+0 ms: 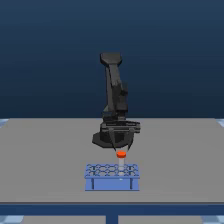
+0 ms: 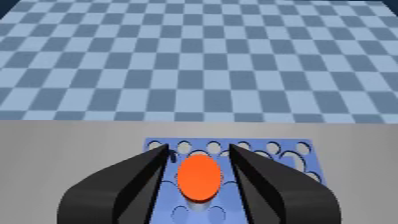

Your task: Pick up the centrifuge tube on the rack

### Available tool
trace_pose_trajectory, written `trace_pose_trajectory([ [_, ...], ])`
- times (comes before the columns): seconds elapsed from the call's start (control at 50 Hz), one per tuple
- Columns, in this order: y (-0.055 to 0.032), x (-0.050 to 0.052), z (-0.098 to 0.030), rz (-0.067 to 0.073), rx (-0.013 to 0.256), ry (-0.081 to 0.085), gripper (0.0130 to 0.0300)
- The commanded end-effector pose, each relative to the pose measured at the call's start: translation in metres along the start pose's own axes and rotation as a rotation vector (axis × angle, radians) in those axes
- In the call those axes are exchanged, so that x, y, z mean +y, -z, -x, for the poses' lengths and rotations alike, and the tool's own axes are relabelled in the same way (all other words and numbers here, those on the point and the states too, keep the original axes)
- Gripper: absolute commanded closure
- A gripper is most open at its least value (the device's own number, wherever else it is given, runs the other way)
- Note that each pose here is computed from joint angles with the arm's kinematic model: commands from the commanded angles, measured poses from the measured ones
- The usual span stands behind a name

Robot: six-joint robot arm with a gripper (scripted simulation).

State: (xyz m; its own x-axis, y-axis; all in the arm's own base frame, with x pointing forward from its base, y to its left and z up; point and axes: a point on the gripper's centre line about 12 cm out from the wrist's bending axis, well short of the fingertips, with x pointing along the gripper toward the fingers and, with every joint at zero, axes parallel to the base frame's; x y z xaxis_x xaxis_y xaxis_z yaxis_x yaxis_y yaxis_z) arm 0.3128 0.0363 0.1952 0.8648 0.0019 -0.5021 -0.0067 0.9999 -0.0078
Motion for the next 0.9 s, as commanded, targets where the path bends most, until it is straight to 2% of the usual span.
trace_pose_trajectory([
  [0.02, 0.0014, 0.000, -0.001, -0.010, -0.002, 0.002, 0.0130],
  [0.9, 0.0247, 0.000, -0.014, -0.010, -0.002, 0.002, 0.0130],
])
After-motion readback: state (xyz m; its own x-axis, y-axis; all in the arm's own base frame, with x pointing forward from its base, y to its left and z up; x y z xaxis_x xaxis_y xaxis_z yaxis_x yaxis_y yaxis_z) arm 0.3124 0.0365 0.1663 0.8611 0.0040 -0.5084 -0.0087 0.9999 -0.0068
